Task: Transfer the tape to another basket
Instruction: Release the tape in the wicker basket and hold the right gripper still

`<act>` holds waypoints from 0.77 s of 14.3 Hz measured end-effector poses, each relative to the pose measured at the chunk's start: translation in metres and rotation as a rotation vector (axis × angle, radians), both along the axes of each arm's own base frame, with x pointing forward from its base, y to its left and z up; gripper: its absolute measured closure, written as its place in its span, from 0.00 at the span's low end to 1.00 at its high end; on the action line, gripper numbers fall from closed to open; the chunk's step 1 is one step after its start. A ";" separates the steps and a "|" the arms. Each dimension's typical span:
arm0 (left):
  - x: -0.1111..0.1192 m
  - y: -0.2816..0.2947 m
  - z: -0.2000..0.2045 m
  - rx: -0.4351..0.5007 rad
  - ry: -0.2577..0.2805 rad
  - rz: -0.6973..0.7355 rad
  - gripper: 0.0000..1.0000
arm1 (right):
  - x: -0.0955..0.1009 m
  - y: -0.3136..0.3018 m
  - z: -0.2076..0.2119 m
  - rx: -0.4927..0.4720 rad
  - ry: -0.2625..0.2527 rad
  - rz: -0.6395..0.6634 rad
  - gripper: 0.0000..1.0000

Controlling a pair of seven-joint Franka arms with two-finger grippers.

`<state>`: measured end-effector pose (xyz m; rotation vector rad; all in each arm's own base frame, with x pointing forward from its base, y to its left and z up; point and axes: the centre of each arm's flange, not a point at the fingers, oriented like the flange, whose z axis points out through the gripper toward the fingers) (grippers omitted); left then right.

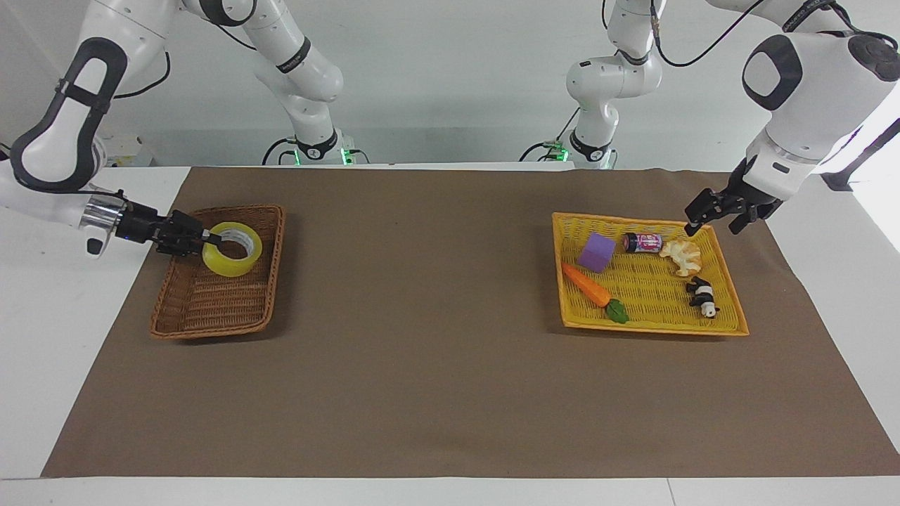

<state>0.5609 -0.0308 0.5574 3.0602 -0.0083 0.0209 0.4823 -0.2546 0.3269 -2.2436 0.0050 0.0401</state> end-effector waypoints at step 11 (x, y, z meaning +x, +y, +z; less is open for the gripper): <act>0.001 0.004 0.000 0.011 -0.006 0.003 0.01 | -0.008 0.001 -0.019 -0.026 0.009 0.019 0.19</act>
